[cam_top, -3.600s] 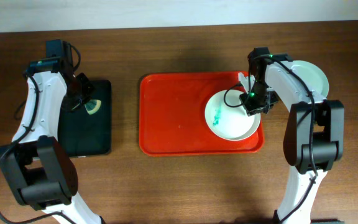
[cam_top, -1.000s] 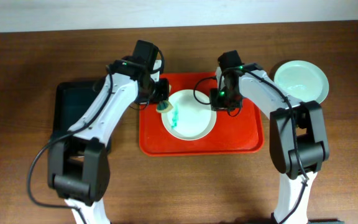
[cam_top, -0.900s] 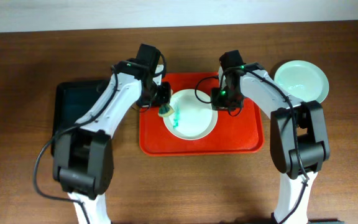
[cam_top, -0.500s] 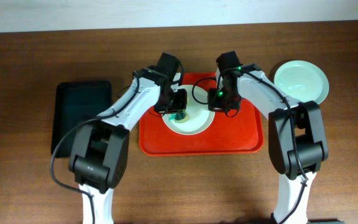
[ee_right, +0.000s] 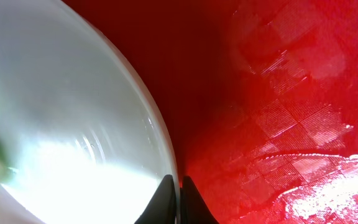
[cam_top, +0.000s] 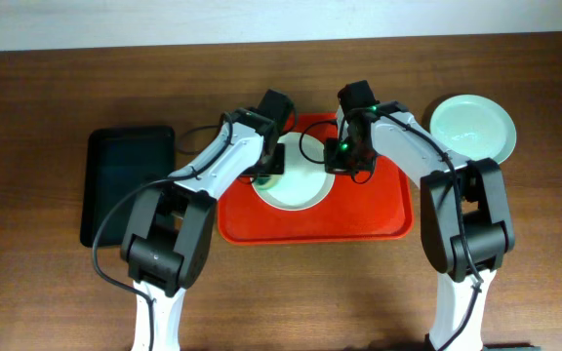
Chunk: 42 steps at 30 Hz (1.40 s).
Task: Clean dirty plates on tray and stack at the side
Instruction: 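Scrub the remaining plate with the sponge in the left gripper, then place the sponge on the black tray and lift the plate with the right gripper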
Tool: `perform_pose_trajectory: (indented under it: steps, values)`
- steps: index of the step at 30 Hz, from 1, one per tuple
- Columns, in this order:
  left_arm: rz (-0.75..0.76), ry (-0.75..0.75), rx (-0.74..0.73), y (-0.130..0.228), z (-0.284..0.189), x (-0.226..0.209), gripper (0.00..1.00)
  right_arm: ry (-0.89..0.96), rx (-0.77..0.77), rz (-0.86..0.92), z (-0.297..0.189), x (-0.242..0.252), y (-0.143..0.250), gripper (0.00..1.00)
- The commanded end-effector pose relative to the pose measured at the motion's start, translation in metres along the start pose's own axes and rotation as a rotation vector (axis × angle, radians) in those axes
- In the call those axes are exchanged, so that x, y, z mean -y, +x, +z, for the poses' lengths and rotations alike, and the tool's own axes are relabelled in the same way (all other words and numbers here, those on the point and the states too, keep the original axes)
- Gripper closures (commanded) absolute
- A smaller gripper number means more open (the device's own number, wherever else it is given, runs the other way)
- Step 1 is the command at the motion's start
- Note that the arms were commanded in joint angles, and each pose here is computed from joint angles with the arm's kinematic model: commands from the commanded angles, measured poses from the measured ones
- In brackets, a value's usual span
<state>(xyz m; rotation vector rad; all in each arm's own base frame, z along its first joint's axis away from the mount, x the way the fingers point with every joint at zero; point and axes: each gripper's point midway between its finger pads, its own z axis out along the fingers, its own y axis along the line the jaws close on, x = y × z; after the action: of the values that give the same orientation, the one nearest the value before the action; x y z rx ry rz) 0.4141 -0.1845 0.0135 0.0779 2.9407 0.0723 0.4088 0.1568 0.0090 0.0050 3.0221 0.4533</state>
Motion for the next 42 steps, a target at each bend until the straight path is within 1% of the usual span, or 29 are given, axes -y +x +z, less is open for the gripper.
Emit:
perform_pose_trajectory:
  steps: [1,3,5,7,8,10,12,14,16,17,20,22,24,27,28,30,32,36,38,39,41,42]
  values:
    - [-0.041,-0.18,0.089,-0.025,-0.015,-0.041,1.0,0.023,-0.038,0.013,0.019,0.009,0.014,0.96]
    - [-0.066,-0.101,0.099,-0.031,-0.025,-0.027,1.0,0.026,-0.044,0.015,0.022,0.011,0.018,0.96]
    - [-0.08,0.097,0.071,-0.033,-0.035,0.007,1.0,0.025,-0.043,0.014,0.022,0.011,0.018,0.96]
    - [-0.064,0.352,0.024,-0.03,-0.043,0.052,1.0,0.021,-0.032,0.012,0.022,0.01,0.015,0.96]
    - [-0.056,0.413,0.019,-0.031,-0.044,0.064,1.0,0.021,-0.031,0.011,0.022,0.01,0.015,0.96]
    - [-0.047,0.438,0.025,-0.034,-0.034,0.073,1.0,0.02,-0.032,0.012,0.022,0.01,0.015,0.96]
    - [-0.05,0.418,0.011,-0.032,-0.022,0.071,1.0,0.021,-0.035,0.013,0.022,0.01,0.016,0.96]
    - [-0.061,0.331,0.011,-0.031,-0.005,0.058,1.0,0.022,-0.037,0.013,0.022,0.01,0.016,0.96]
    - [-0.071,0.188,0.026,-0.031,0.011,0.033,1.0,0.023,-0.04,0.014,0.022,0.011,0.017,0.96]
    - [-0.077,0.086,0.043,-0.033,0.014,0.014,1.0,0.024,-0.041,0.014,0.022,0.011,0.017,0.96]
    - [-0.088,-0.187,0.124,-0.044,0.01,-0.038,1.0,0.023,-0.039,0.014,0.022,0.011,0.017,0.96]
    - [-0.096,-0.317,0.148,-0.049,0.001,-0.066,1.0,0.024,-0.04,0.014,0.022,0.011,0.017,0.96]
    - [-0.106,-0.337,0.141,-0.053,-0.01,-0.075,1.0,0.023,-0.039,0.013,0.022,0.011,0.017,0.96]
    - [-0.205,-0.328,0.155,-0.064,-0.038,-0.08,1.0,0.024,-0.04,0.014,0.022,0.011,0.017,0.96]
    - [-0.232,-0.301,0.156,-0.069,-0.05,-0.077,1.0,0.024,-0.04,0.014,0.022,0.011,0.017,0.96]
    - [-0.264,-0.182,0.138,-0.078,-0.078,-0.069,1.0,0.024,-0.04,0.013,0.022,0.011,0.017,0.96]
    - [-0.299,-0.137,0.114,-0.079,-0.089,-0.079,1.0,0.023,-0.04,0.013,0.022,0.011,0.017,0.96]
    - [-0.399,-0.159,-0.022,-0.057,-0.082,-0.134,1.0,0.024,-0.039,0.01,0.022,0.011,0.017,0.96]
    - [-0.478,-0.2,-0.107,-0.039,-0.072,-0.178,1.0,0.022,-0.036,0.009,0.022,0.01,0.016,0.96]
    - [-0.505,-0.211,-0.13,-0.033,-0.068,-0.191,1.0,0.022,-0.035,0.009,0.022,0.01,0.016,0.96]
    - [-0.606,-0.224,-0.203,-0.012,-0.051,-0.221,1.0,0.021,-0.033,0.008,0.022,0.01,0.015,0.96]
    - [-0.635,-0.209,-0.236,-0.004,-0.042,-0.229,1.0,0.021,-0.032,0.008,0.022,0.01,0.015,0.96]
